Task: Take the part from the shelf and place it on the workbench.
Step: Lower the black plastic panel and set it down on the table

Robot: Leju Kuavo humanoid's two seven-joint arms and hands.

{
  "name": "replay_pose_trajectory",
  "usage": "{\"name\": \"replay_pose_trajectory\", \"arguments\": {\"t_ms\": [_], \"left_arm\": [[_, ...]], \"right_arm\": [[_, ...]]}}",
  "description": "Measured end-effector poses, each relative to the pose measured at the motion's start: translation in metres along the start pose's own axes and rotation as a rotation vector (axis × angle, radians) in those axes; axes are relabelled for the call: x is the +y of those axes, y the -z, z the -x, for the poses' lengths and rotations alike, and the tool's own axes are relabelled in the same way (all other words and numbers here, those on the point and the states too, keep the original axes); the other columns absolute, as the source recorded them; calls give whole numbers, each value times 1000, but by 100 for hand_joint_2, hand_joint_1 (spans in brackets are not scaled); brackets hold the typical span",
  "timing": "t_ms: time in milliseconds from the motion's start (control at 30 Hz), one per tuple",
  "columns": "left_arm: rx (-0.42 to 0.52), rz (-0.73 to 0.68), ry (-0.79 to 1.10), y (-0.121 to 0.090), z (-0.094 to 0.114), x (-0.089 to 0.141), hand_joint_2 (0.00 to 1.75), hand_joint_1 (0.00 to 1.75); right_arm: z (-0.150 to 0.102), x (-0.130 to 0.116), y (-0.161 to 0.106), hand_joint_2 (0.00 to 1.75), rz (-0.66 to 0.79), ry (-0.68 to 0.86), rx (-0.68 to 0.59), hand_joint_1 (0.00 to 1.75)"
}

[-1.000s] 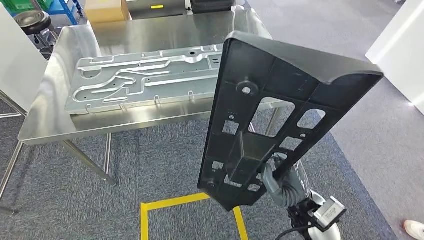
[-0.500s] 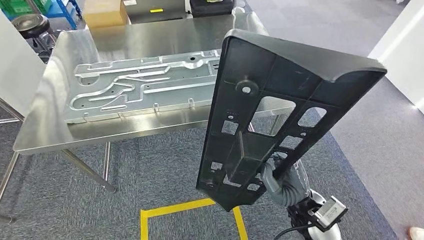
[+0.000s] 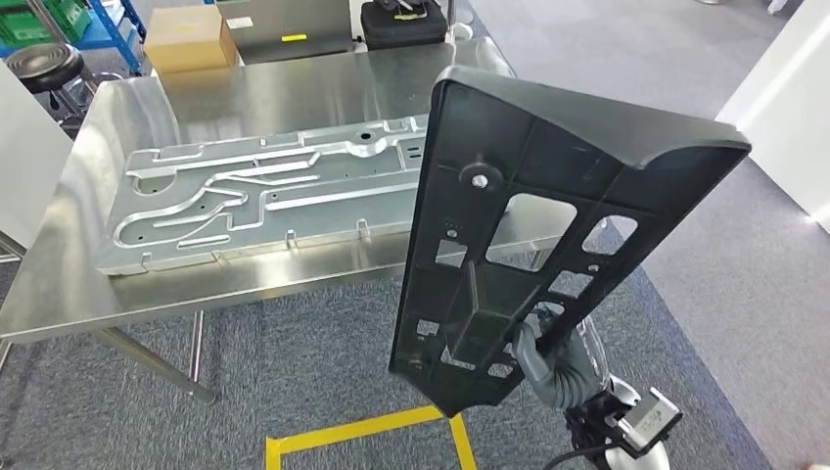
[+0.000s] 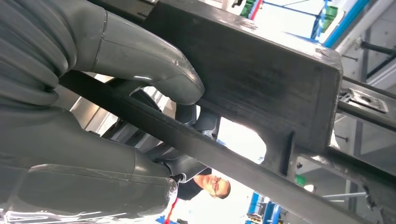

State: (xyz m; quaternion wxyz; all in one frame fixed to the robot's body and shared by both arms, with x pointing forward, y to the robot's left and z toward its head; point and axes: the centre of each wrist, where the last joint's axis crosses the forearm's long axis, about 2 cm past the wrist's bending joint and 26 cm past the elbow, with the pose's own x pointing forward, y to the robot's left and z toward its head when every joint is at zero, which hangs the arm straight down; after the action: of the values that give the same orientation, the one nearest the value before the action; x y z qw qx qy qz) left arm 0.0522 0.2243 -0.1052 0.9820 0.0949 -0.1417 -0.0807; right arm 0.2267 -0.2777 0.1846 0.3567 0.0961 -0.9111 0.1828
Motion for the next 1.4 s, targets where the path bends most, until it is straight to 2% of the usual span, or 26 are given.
{"name": "replay_pose_trajectory", "arguments": {"t_ms": [300, 400, 467, 533, 667, 733, 867, 967, 1033, 1133, 1400], "left_arm": [[1, 8, 1, -1, 0, -2, 175, 0], [-3, 12, 7, -1, -1, -3, 175, 0], [-14, 15, 14, -1, -3, -3, 175, 0], [-26, 19, 26, 0, -6, -3, 175, 0], [-53, 25, 52, 1, -13, -2, 175, 0], [-57, 29, 63, 1, -14, -2, 175, 0], [-61, 38, 76, 1, -17, -2, 175, 0], [-59, 40, 78, 2, -18, -1, 175, 0], [-58, 39, 77, 2, -19, -1, 175, 0], [-57, 39, 74, 2, -19, -1, 175, 0], [-51, 42, 75, 1, -15, -2, 175, 0]], "right_arm": [[-4, -1, 2, 175, -17, -15, -11, 175], [-1, -11, 18, 175, -76, -78, -16, 175], [3, -28, 44, 175, -118, -175, -15, 175], [9, -53, 80, 175, -154, -351, 2, 175], [12, -112, 175, 175, -155, -877, 7, 175], [9, -132, 217, 175, -162, -1087, 24, 175], [18, -143, 284, 175, -296, -1437, 145, 175], [34, -138, 312, 175, -403, -1556, 221, 175], [45, -134, 318, 175, -462, -1577, 264, 175], [63, -128, 313, 175, -544, -1580, 320, 175], [99, -126, 277, 175, -653, -1527, 446, 175]]}}
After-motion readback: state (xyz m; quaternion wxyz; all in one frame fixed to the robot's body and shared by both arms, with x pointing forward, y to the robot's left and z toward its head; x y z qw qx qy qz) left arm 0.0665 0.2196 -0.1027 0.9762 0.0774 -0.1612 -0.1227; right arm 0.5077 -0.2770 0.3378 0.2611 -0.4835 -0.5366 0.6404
